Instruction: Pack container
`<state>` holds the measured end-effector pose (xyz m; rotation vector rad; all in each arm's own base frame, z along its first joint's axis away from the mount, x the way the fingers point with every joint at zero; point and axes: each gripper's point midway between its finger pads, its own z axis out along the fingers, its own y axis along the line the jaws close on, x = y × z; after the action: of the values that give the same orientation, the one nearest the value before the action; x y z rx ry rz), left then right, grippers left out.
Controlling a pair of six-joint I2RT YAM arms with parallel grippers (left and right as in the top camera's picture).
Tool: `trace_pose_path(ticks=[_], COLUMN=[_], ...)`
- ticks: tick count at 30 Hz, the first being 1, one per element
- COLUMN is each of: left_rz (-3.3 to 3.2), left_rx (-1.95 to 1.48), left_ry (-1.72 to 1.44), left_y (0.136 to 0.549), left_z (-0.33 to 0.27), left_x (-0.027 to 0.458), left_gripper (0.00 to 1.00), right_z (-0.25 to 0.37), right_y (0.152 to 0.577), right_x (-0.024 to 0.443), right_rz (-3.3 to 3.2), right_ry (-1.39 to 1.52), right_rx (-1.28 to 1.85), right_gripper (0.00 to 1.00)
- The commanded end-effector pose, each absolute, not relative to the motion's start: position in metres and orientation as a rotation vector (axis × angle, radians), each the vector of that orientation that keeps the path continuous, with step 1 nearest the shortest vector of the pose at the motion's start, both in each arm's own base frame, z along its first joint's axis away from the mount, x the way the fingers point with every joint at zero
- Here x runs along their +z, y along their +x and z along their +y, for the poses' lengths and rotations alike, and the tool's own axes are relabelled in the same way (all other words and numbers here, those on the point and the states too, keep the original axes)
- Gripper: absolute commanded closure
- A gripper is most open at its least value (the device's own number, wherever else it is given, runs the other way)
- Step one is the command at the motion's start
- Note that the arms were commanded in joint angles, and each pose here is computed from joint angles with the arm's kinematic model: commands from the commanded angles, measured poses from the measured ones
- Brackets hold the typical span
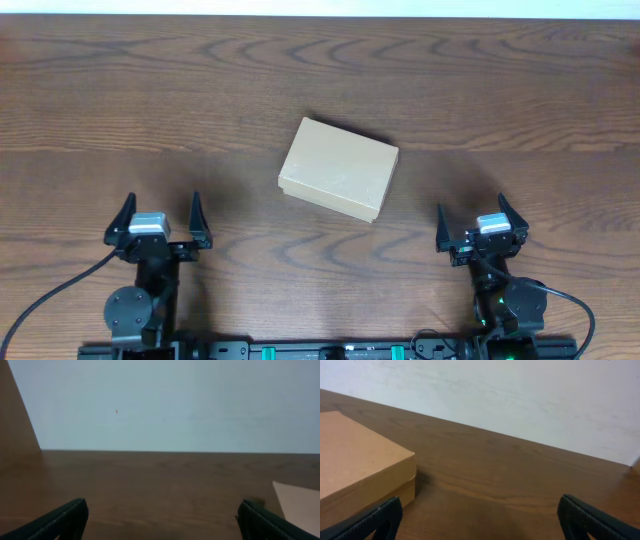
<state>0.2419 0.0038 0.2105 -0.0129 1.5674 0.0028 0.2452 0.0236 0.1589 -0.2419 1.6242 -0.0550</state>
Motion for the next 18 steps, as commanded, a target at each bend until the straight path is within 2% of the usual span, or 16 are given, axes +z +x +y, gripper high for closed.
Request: trace_pose_path(ticks=[1,18], left_rz=[1.556,1.759], left_rx=[-0.016,-0.025], left_ry=[-0.034,-0.059], left_y=[0.245,0.245], left_z=[0.004,0.005], left_x=[0.201,0.129], left_gripper=[0.05,0.05], right_z=[0.021,0.021], right_y=[0.245,0.245], right_x=[0.157,0.158], right_rz=[1.627,1.627], right_ry=[-0.219,-0.219], right_rx=[-0.055,-0.055], right_gripper=[0.01,0.01])
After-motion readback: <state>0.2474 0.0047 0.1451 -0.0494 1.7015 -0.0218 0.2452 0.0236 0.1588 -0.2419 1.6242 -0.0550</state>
